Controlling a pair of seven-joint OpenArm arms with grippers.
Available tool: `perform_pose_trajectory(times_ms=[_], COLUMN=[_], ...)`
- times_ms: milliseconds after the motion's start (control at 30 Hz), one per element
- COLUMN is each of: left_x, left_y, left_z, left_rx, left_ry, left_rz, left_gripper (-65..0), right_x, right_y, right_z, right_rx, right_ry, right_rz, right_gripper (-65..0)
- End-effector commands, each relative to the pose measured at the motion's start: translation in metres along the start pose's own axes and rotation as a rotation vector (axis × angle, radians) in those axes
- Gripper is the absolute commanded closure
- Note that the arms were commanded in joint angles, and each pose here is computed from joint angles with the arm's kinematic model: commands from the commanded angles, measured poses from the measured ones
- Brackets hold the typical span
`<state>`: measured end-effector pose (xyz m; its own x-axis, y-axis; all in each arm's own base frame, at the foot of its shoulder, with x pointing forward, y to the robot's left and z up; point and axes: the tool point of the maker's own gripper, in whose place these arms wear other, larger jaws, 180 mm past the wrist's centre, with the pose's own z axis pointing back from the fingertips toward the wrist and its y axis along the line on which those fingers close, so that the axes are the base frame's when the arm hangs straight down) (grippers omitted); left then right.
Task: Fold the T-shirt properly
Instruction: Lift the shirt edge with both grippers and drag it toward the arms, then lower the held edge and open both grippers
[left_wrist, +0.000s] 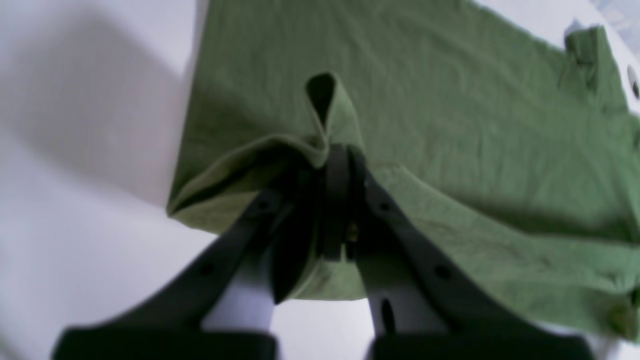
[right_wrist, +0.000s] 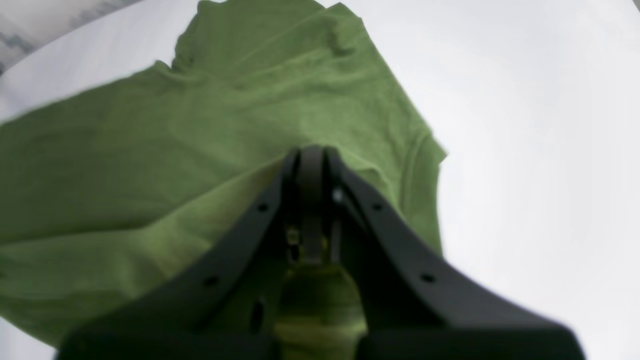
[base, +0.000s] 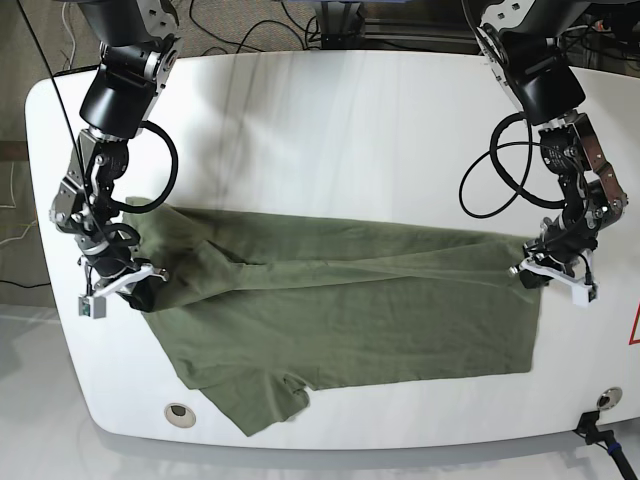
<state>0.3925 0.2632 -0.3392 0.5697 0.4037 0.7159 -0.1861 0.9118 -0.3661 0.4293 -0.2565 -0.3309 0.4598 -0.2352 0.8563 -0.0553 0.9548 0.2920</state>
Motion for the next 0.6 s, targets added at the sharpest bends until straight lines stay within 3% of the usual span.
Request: perform_pose_trajectory(times_ms=[0, 200, 567], left_x=[0.037, 0.057, 0.059], left_y=[0.006, 0.023, 0.024], left_z=[0.01, 0.02, 0.021], left_rx=[0.009, 0.045, 0.046], left_ry=[-0.114, -0.213, -0.225], left_rz=[-0.033, -0.069, -0.074], left_gripper=[0.0, 0.0, 0.0], right_x=[0.028, 0.033, 0.017], right_y=[0.009, 0.016, 0.007], right_z=[-0.003, -0.009, -0.018], right_rx=[0.016, 0.012, 0.001], right_ry=[-0.068, -0.084, -0.031], right_rz=[0.075, 0.131, 0.096], right_gripper=[0.0, 0.0, 0.0])
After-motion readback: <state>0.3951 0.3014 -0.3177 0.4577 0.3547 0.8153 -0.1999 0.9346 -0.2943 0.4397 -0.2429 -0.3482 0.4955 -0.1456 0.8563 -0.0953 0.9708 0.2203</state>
